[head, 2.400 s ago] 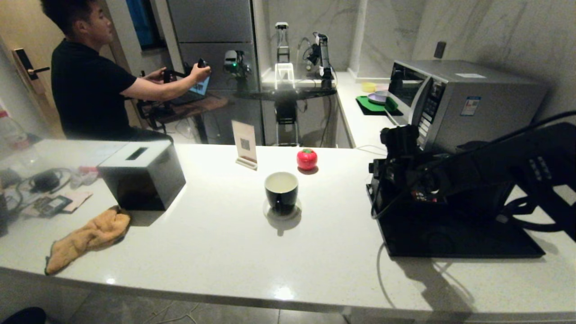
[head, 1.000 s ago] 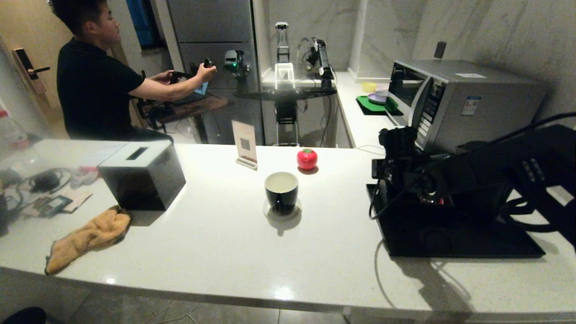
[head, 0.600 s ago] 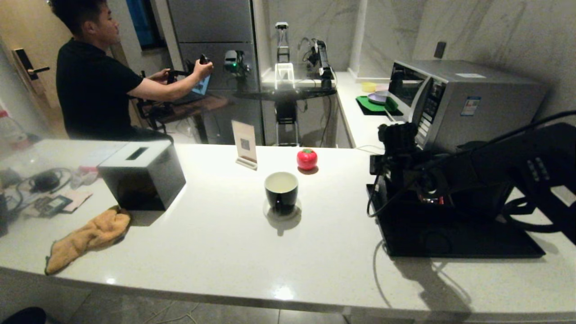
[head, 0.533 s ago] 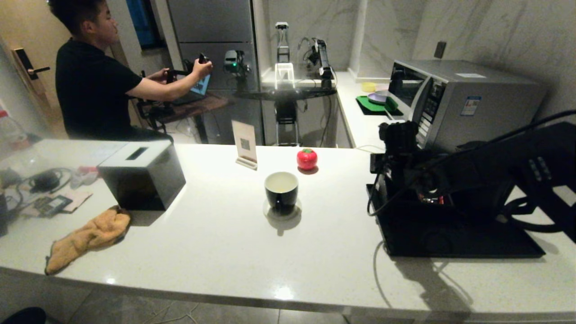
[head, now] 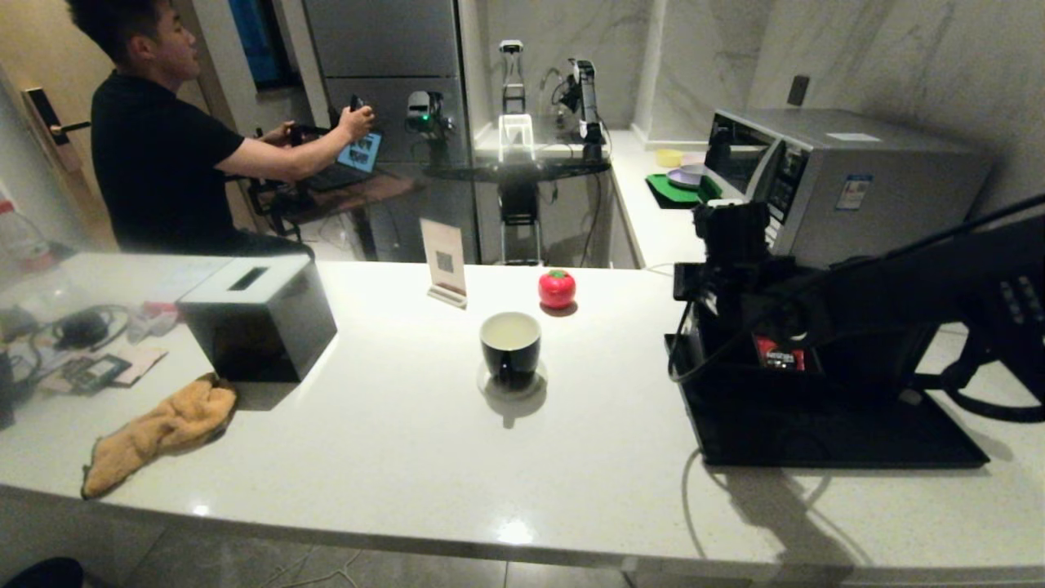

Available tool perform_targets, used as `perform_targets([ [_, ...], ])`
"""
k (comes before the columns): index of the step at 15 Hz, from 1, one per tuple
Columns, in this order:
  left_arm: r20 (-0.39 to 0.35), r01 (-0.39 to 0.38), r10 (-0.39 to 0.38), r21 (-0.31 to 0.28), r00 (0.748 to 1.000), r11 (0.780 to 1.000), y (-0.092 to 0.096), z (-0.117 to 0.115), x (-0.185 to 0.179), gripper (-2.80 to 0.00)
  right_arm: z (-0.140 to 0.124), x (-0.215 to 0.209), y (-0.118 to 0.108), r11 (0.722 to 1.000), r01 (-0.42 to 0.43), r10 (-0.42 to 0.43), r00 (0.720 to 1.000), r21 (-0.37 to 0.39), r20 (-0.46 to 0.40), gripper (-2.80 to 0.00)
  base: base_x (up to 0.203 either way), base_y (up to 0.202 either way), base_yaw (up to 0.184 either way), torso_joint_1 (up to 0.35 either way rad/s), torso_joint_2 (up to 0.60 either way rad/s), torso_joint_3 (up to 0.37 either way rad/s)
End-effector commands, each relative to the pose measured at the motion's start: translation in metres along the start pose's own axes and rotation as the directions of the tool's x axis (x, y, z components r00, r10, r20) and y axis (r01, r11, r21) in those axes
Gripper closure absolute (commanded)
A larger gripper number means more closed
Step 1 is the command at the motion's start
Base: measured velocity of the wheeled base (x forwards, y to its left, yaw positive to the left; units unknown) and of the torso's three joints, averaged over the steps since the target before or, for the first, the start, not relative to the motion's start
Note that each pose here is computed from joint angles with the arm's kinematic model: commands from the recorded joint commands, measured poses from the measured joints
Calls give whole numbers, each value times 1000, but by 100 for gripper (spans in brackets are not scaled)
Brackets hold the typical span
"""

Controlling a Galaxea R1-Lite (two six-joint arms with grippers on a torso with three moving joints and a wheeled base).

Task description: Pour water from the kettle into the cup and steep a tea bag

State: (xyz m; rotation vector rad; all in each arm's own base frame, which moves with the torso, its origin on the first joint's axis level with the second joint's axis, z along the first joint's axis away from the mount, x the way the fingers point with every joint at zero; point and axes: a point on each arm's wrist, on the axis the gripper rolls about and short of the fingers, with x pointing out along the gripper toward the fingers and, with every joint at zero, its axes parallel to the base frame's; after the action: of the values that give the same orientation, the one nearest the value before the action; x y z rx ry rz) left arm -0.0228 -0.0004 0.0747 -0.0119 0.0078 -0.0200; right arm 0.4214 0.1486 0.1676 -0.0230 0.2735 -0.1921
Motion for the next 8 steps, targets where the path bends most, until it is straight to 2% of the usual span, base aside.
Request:
perform_targets([
  [1,0,0,0,0,1000,1000,0,0,0,0,10,-10,1,1000,-12,12,1000,14,26,0,0,0,0,0,0,0],
  [8,0,0,0,0,1000,1000,0,0,0,0,35,-48,11,996,-80,77,993,32,88,0,0,0,0,0,0,0],
])
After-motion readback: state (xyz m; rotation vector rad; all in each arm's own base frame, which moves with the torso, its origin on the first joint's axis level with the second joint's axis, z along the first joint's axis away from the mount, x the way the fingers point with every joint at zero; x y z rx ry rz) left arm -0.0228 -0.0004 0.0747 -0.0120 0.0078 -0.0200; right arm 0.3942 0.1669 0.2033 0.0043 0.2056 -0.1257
